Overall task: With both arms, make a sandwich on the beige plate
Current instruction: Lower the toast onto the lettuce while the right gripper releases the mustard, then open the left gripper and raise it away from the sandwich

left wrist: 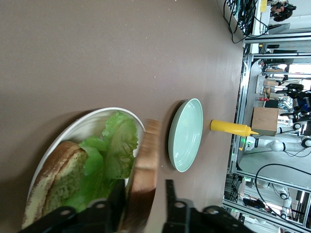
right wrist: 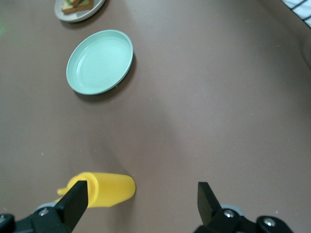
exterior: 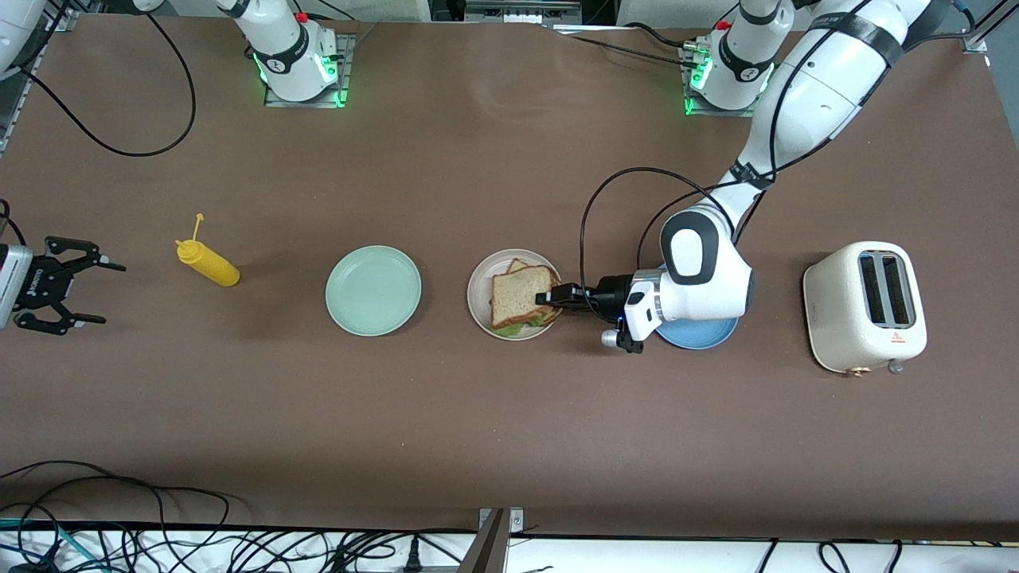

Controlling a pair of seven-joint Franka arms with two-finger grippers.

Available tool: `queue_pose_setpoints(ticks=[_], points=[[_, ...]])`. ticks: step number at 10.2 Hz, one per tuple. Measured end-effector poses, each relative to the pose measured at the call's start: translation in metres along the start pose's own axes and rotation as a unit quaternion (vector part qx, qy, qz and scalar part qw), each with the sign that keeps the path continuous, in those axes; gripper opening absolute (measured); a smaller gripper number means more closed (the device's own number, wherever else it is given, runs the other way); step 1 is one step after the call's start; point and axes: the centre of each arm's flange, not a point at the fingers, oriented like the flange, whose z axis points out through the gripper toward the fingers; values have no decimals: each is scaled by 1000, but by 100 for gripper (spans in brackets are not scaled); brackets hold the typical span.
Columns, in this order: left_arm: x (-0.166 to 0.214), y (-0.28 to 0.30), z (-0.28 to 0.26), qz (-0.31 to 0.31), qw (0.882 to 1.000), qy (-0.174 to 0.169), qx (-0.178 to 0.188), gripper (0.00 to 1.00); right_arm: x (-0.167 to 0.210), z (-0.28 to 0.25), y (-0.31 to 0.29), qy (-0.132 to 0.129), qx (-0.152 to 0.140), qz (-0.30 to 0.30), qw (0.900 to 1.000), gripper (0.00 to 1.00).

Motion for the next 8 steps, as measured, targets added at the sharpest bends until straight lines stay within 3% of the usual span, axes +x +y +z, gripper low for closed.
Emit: queue_pose_setpoints(ticks=[3, 4, 6, 8], points=[[10, 5, -17, 20, 1000, 12, 11, 93, 62, -32, -22, -54, -36, 141, 988, 100], [15, 9, -28, 37, 999, 15, 27, 100, 80, -36, -30, -74, -51, 187, 978, 100], [21, 21, -54, 50, 996, 18, 69, 100, 118, -39, -45, -111, -101, 245, 958, 100], [21, 53, -82, 39, 989, 10, 143, 100, 160, -31, -62, -137, -146, 291, 935, 100]])
